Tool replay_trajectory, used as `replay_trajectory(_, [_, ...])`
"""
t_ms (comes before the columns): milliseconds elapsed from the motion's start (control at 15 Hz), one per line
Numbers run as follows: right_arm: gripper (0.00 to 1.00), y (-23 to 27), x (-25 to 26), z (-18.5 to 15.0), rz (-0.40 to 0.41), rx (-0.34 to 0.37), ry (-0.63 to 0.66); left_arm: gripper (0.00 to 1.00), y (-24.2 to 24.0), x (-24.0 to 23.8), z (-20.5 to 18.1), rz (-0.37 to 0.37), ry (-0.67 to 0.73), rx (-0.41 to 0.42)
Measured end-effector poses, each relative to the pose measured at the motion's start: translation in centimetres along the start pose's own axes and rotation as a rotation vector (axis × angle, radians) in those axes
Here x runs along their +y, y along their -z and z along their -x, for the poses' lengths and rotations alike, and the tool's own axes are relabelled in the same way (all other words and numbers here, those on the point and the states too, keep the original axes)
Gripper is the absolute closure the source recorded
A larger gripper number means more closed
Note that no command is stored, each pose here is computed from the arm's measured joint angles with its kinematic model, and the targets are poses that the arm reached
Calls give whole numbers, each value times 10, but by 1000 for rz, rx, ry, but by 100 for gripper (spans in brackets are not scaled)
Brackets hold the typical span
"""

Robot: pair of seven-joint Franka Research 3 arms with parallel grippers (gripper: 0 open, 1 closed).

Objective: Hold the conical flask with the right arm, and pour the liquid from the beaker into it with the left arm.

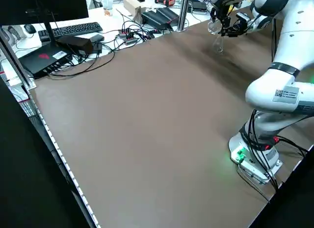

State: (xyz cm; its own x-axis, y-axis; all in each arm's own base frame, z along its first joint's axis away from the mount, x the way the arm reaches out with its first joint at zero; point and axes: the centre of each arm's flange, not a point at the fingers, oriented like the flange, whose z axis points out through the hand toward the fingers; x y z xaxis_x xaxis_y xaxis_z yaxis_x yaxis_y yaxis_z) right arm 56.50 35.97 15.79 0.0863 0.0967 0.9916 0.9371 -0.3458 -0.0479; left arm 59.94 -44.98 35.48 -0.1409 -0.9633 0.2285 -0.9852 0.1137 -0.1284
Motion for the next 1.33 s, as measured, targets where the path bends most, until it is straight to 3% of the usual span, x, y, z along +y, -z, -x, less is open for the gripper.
replay_trajectory(1333, [61, -1, -1, 0, -2, -2, 1, 3, -2, 9, -5, 22, -18, -61])
